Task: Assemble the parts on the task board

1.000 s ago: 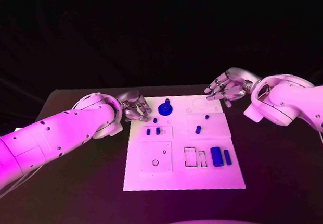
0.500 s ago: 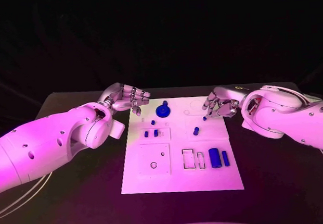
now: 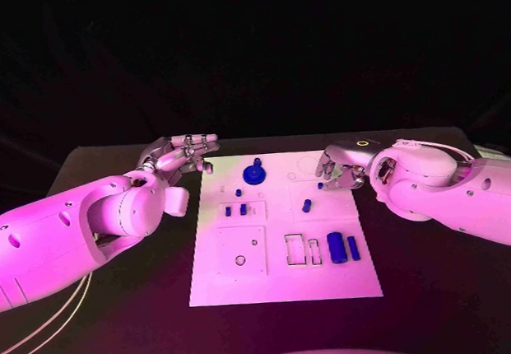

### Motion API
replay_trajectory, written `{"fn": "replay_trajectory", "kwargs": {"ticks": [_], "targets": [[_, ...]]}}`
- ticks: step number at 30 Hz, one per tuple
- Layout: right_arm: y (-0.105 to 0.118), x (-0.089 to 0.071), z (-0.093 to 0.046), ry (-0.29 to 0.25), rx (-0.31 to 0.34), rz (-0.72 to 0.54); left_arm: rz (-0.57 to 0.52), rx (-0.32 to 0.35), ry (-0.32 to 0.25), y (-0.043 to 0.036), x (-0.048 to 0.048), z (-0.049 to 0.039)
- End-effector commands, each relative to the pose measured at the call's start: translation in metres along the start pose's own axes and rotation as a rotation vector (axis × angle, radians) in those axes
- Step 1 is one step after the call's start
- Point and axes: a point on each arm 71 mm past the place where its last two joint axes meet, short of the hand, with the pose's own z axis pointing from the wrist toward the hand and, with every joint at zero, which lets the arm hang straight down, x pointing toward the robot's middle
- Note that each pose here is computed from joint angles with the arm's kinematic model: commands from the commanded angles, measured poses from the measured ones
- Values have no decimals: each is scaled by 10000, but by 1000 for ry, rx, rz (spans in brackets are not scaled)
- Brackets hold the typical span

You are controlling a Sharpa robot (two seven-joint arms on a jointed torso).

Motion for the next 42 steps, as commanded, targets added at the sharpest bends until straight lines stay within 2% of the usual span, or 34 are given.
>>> {"fn": "replay_trajectory", "kwargs": {"ticks": [1, 10, 32, 38, 42], "targets": [[11, 53, 25, 26, 5, -54, -58, 11, 4, -12, 30, -13], [39, 166, 87, 51, -4, -47, -65, 6, 23, -10, 76, -42], [38, 264, 164, 113, 5, -63, -68, -6, 32, 1, 97, -54], [44, 256, 159, 97, 6, -68, -68, -12, 33, 6, 95, -53], [41, 214, 143, 41, 4, -57, -71, -18, 41, 10, 99, -53]]}}
